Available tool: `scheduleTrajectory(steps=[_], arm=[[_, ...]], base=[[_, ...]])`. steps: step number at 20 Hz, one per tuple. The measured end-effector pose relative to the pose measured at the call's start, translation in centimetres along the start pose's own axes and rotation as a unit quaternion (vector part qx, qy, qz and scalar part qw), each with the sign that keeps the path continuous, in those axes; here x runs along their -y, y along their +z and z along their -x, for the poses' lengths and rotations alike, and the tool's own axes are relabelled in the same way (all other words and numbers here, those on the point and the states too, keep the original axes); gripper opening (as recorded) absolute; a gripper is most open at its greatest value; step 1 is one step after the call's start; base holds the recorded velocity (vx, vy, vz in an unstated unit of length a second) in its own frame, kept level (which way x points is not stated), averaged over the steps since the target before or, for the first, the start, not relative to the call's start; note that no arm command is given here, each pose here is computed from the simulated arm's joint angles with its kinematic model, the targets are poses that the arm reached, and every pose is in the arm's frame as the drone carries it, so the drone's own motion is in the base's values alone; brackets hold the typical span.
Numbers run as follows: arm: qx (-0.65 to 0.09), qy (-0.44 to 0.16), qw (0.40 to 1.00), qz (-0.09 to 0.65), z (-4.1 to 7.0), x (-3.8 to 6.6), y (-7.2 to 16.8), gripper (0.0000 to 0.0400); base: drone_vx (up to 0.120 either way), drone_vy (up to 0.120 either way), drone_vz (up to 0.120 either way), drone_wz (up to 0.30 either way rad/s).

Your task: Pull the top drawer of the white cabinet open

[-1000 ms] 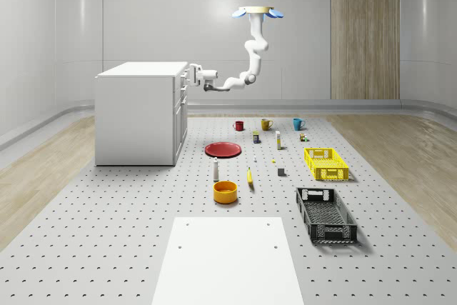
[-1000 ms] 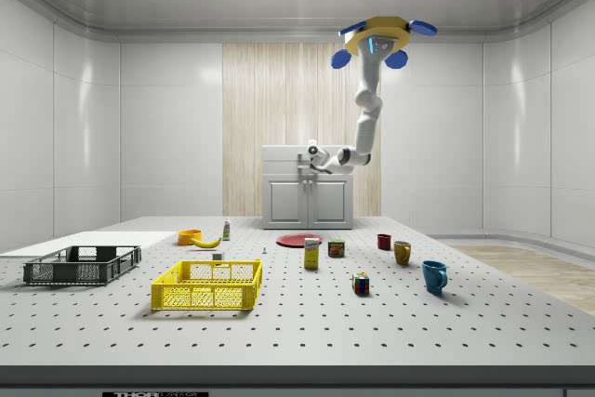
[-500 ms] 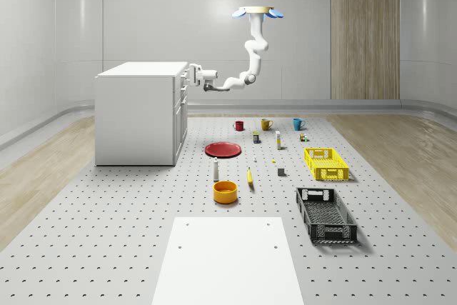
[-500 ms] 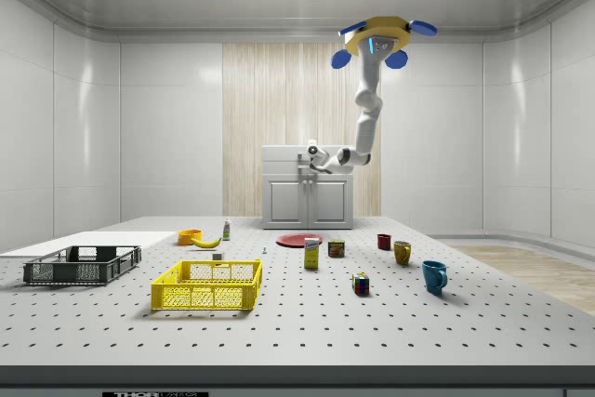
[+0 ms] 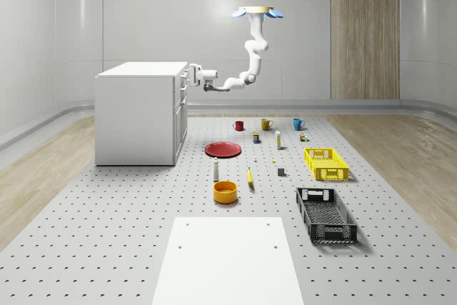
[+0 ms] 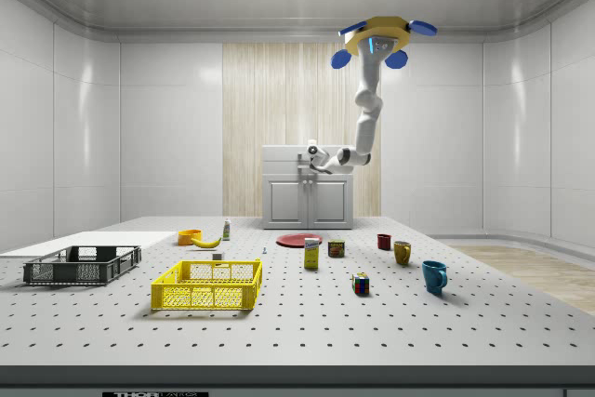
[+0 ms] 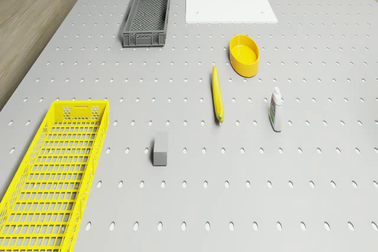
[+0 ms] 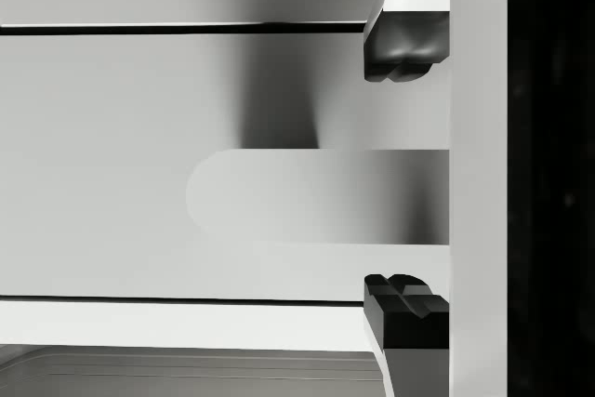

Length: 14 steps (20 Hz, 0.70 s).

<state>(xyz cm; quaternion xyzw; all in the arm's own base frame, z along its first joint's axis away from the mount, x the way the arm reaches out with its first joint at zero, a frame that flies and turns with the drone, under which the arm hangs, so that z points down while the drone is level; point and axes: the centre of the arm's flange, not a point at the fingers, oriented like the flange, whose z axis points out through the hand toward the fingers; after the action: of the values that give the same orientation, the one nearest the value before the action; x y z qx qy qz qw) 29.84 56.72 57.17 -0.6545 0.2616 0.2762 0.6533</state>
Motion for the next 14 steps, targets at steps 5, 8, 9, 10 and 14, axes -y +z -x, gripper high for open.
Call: scheduleTrajectory(steps=[5, 8, 9, 10, 14], arm=[[0.0, 0.0, 1.0, 0.0, 0.01, -0.01, -0.38, 0.0305], [-0.001, 0.0, 1.0, -0.001, -0.09, 0.07, -0.17, 0.0305], [-0.001, 0.0, 1.0, -0.001, -0.1, 0.09, -0.01, 0.0305], [-0.001, 0.0, 1.0, -0.001, -0.1, 0.08, 0.13, 0.0305], [-0.001, 0.0, 1.0, -0.001, 0.07, -0.11, 0.47, 0.0305]], base=[[0.0, 0.0, 0.0, 0.0], [0.0, 0.0, 0.0, 0.0], [0.0, 0.0, 0.0, 0.0], [0.0, 0.0, 0.0, 0.0], [0.0, 0.0, 0.0, 0.0]])
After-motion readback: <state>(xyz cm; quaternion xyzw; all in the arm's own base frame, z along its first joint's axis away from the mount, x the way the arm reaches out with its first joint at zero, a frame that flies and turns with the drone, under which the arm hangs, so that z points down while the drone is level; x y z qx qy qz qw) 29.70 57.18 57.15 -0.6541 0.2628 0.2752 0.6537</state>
